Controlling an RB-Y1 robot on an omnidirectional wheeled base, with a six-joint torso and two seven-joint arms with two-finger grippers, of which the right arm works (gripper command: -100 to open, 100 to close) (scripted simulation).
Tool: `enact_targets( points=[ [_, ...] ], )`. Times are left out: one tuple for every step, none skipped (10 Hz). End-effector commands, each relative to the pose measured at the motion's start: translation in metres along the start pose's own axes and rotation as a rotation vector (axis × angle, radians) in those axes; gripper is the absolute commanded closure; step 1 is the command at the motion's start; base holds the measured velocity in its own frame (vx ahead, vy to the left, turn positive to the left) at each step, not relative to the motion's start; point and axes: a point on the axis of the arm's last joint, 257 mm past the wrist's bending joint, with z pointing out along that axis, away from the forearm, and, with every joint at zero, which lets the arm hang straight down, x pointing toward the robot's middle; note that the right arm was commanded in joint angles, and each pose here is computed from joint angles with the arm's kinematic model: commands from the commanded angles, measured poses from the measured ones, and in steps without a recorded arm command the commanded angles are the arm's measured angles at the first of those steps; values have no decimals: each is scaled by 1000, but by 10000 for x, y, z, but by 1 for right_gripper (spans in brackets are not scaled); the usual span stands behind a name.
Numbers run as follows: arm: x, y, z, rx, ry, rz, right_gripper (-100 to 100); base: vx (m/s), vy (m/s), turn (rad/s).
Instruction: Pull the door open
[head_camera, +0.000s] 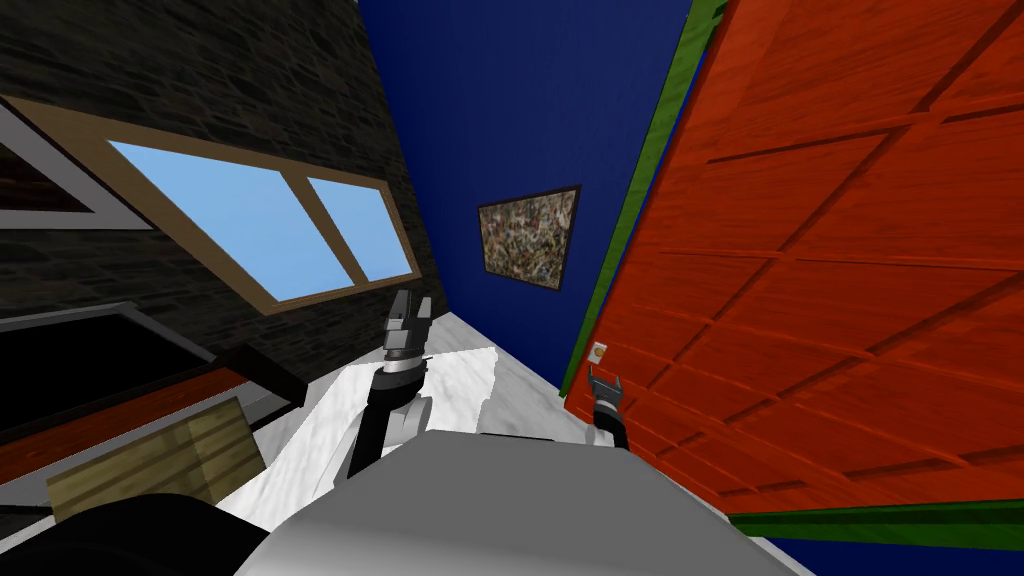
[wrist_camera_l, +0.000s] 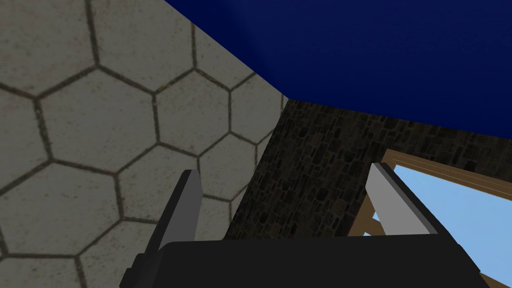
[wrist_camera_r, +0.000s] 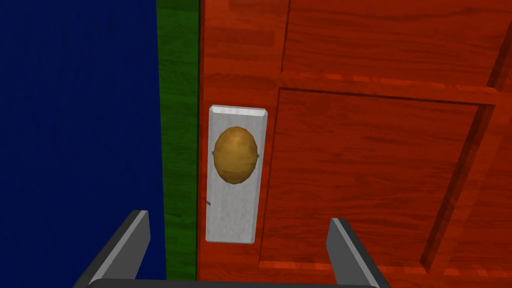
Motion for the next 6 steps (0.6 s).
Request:
enact_targets(
  points=[
    [4,174,-6,-10,2,5,-100,200,-1,56],
    [-2,306,-7,-17,2,5,-100,209,-7,59],
    [-5,439,-10,-23,2,5,-100,241,-5,80],
    [-5,564,-12,-29,2,5,-100,232,-5,60],
    [-4,623,-14,-32,2,5,-100,168,-6,33],
    [-1,726,-17,-37,3,5,-100,138,-8,35]
  ],
)
